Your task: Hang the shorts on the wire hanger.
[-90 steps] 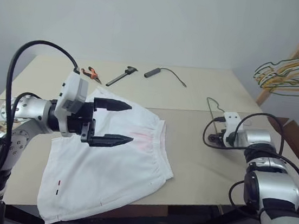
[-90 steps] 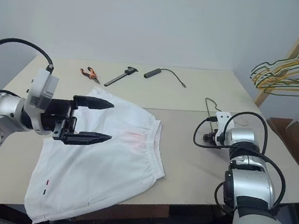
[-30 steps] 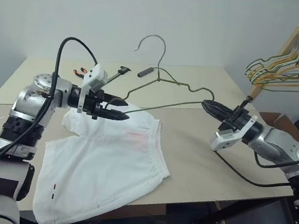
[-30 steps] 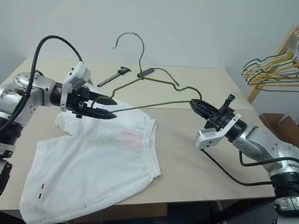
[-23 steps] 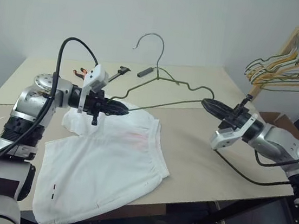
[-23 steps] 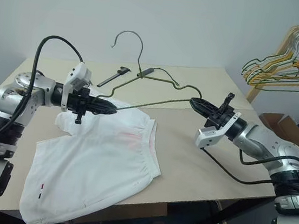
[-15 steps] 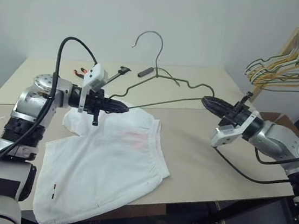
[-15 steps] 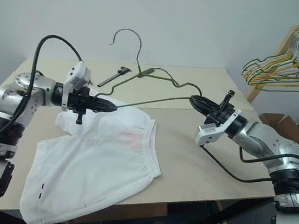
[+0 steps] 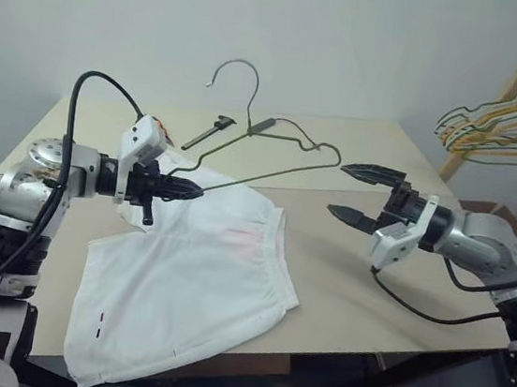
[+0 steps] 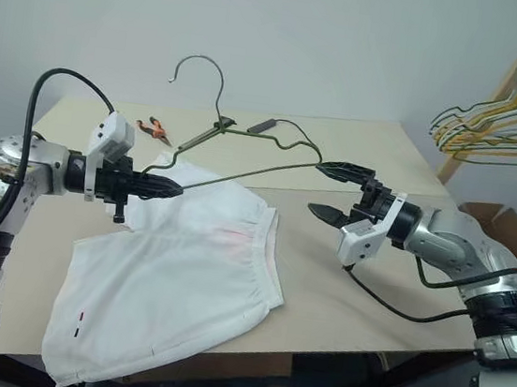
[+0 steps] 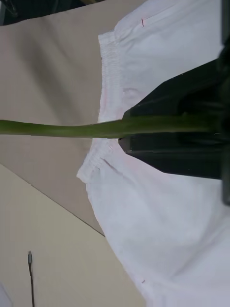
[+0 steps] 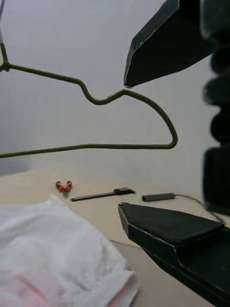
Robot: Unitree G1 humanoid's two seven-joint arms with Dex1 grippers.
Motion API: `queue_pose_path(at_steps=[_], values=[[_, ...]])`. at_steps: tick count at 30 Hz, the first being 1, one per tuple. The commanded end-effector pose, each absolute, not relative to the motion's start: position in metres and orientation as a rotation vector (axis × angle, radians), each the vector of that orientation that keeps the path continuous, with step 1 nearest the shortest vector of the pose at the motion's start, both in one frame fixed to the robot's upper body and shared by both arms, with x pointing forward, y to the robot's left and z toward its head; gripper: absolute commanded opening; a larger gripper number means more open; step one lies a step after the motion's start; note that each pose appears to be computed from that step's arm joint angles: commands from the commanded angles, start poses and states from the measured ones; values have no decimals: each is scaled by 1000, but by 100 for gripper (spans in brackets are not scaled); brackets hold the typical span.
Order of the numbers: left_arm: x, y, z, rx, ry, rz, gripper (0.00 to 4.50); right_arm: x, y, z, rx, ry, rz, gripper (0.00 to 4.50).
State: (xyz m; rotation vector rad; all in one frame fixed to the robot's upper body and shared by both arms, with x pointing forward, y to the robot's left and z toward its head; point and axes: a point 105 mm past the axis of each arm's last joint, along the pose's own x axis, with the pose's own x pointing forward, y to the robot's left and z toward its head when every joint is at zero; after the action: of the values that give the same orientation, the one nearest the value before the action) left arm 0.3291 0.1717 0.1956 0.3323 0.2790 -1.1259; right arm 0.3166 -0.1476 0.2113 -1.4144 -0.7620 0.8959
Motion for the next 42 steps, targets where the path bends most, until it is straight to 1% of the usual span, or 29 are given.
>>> queue_pose_path(at_steps=[1,6,8,9,11,12,17,18,21,27,28,29,30,33,34,35,39,40,42], values=[[326,174,208,399,236,-1105,0,310,-149,223,-1224,-639,965,447],[326,171,208,454,228,-1105,0,303,-152,237,-916,-440,1099,447],[324,170,206,457,233,-1116,0,301,-158,245,-818,-303,1161,447],[322,169,205,467,235,-1125,0,300,-159,250,-784,-261,1177,447],[319,167,202,490,245,-1142,0,297,-162,256,-767,-197,1209,447],[318,166,201,506,252,-1152,0,300,-164,255,-795,-135,1201,447],[312,160,196,558,276,-1219,0,306,-157,258,-788,-19,1260,447],[311,159,196,565,277,-1233,0,308,-154,257,-786,8,1274,447],[310,150,195,572,266,-1273,0,323,-142,234,-886,159,1285,447],[311,141,195,574,250,-1307,0,341,-125,203,-951,340,1256,447],[310,140,195,578,250,-1313,0,343,-123,200,-955,352,1251,410],[310,139,194,580,250,-1317,0,344,-122,200,-958,360,1247,389],[310,139,194,581,251,-1319,0,345,-121,199,-953,368,1244,358],[309,138,192,581,255,-1326,0,344,-119,202,-955,367,1251,253],[309,138,192,583,257,-1328,0,342,-117,203,-964,361,1255,218],[308,138,190,588,260,-1328,0,339,-116,204,-969,354,1263,169],[309,138,188,595,265,-1332,0,329,-112,210,-973,333,1293,40],[309,138,187,598,264,-1334,0,328,-111,211,-970,333,1297,1],[308,137,188,600,259,-1340,0,326,-112,209,-964,335,1301,1]])
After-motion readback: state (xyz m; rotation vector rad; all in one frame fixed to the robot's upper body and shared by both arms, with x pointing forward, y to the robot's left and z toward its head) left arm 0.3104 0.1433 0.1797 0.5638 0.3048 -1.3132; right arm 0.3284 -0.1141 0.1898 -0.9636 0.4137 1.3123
